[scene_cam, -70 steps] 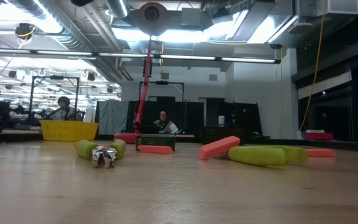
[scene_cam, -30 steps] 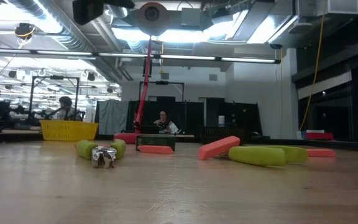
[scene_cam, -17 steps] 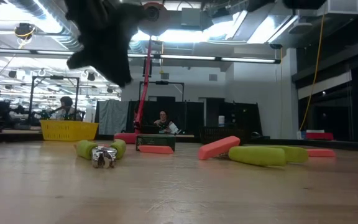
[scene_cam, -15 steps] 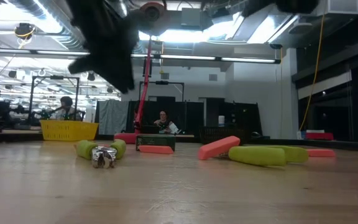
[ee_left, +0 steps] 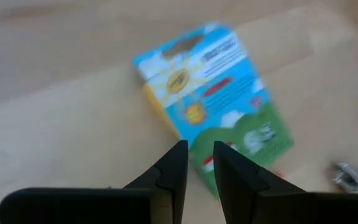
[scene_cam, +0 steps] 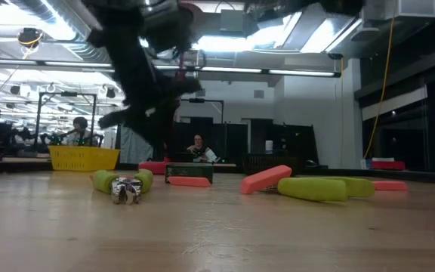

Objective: Pick & Place School Supplies
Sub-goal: Put the yellow crayon box into the red bin

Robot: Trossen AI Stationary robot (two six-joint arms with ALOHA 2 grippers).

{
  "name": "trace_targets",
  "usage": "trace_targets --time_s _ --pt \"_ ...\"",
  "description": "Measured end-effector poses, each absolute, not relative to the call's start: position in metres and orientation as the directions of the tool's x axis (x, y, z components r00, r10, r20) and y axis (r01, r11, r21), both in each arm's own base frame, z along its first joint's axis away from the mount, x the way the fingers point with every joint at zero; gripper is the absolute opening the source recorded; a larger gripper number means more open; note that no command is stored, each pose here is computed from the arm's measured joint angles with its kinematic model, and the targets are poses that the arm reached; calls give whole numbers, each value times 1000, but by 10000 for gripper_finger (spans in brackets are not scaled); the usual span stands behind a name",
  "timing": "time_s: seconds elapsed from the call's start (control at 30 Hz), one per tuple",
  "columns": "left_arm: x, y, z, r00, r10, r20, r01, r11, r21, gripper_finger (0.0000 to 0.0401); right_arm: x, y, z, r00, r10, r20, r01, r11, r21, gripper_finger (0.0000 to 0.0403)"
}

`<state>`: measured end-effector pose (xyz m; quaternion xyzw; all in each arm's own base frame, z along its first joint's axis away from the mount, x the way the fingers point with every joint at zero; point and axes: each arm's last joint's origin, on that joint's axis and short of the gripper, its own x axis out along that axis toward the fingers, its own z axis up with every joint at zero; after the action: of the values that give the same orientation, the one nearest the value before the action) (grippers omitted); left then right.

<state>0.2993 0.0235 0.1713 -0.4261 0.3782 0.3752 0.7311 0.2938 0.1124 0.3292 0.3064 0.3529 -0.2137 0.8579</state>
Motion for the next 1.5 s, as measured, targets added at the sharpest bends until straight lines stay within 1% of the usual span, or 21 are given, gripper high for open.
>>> trace_targets --time_s 0.17,0.27,0.33,0.5,0.7,0.8,0.87,1.03,1.27,1.37,1.5 --pt "292 20 153 501 196 -843 -850 295 -437 72 269 111 346 673 -201 -711 600 711 367 155" --pt "292 18 149 547 191 -815 -827 274 -491 72 258 109 358 707 -218 -673 590 706 391 155" --pt "292 17 148 555 188 -810 -824 259 -504 72 253 108 363 719 -218 -660 583 706 402 155" --pt "287 18 143 522 195 -830 -846 239 -476 72 247 108 367 730 -210 -650 571 711 411 155" --pt "284 17 142 485 194 -853 -867 237 -439 72 246 112 367 733 -197 -651 560 719 412 155" --pt "279 17 139 438 204 -875 -890 236 -390 72 246 113 368 740 -210 -639 562 715 415 155" --pt "273 18 134 379 209 -901 -915 233 -331 72 245 114 368 741 -210 -637 563 711 421 155" --pt "270 18 134 346 226 -911 -927 233 -295 72 244 118 369 754 -214 -621 561 701 439 155" --pt "268 17 137 341 229 -912 -924 261 -280 72 242 123 370 766 -211 -608 555 695 458 155" --pt "264 17 147 360 241 -901 -908 311 -279 72 242 125 370 770 -211 -602 554 690 467 155" --pt "252 18 169 375 296 -879 -892 372 -255 72 243 127 372 785 -207 -584 543 684 487 155"
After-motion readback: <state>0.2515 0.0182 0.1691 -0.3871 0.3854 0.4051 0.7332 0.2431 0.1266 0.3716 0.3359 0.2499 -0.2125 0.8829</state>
